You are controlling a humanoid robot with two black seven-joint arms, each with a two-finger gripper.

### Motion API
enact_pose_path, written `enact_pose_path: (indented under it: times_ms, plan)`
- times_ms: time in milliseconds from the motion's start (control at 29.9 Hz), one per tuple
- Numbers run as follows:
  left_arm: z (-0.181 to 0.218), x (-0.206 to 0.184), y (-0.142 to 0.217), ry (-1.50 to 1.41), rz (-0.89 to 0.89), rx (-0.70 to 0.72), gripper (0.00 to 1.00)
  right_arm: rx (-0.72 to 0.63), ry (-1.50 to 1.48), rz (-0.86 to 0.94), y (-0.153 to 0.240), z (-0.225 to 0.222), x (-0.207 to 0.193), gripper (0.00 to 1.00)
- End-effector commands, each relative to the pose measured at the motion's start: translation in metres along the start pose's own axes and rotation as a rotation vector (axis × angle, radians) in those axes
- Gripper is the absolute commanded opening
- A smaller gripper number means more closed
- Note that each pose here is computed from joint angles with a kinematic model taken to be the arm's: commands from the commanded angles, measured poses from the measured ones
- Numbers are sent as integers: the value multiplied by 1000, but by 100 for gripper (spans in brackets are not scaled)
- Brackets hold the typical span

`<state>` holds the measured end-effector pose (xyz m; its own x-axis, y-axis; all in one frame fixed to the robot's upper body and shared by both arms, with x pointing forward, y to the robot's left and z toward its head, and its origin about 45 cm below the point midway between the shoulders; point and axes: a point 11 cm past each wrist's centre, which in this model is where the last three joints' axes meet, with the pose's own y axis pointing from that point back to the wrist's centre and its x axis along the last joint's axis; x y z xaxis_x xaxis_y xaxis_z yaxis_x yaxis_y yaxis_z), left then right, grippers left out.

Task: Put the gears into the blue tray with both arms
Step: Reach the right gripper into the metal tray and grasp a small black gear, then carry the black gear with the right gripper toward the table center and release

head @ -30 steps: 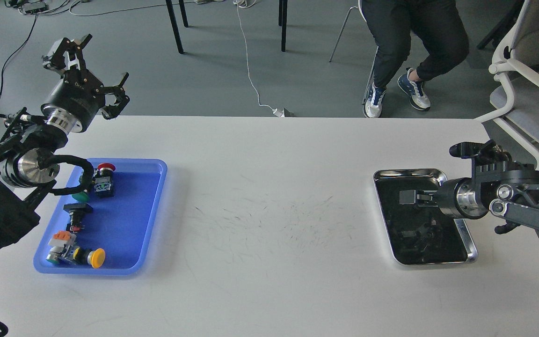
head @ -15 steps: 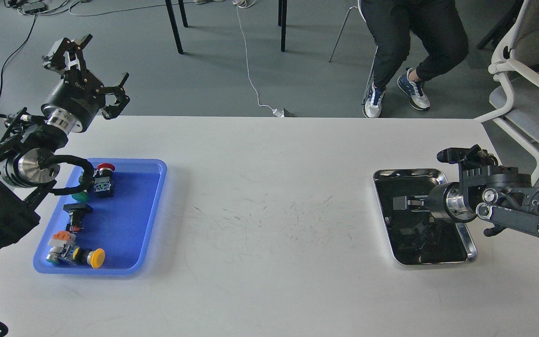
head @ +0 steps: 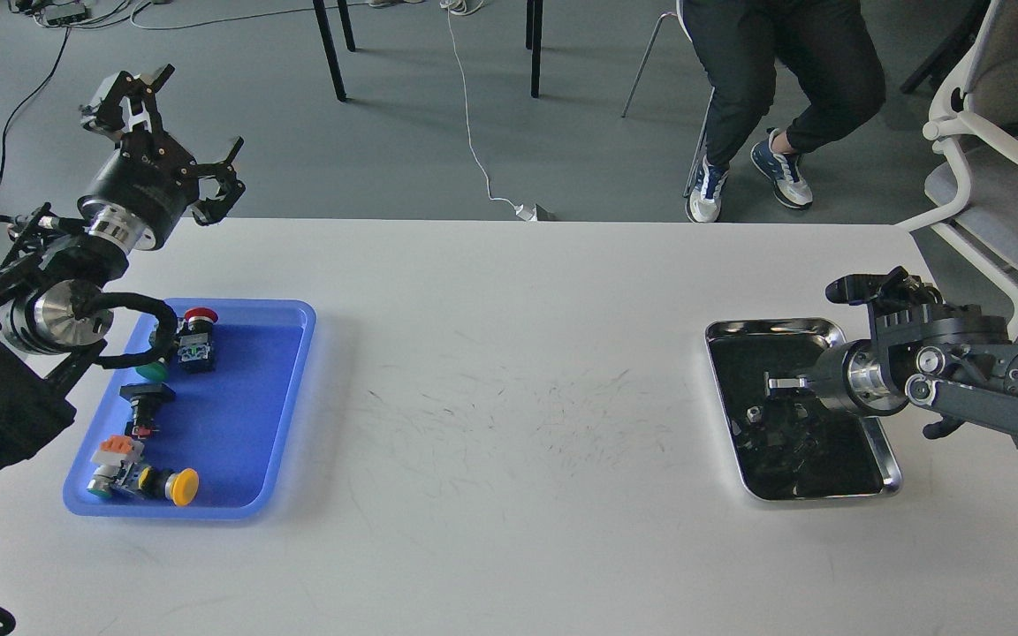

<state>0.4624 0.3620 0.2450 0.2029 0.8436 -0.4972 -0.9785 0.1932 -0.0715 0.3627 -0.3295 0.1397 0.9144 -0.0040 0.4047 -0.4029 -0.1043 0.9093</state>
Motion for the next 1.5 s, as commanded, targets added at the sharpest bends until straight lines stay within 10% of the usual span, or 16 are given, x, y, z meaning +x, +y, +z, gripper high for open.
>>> enact_pose_path:
  times_ms: [0, 534, 1470]
  plan:
    - [1, 0, 0, -1, 1, -1, 99, 0, 2, 7, 3, 0, 4, 2]
    - [1, 1, 0, -2, 2, -1, 99, 93, 63, 138, 47, -44, 63, 2]
    - [3, 1, 0, -5, 3, -4, 99, 598, 125, 85, 14, -326, 12, 2]
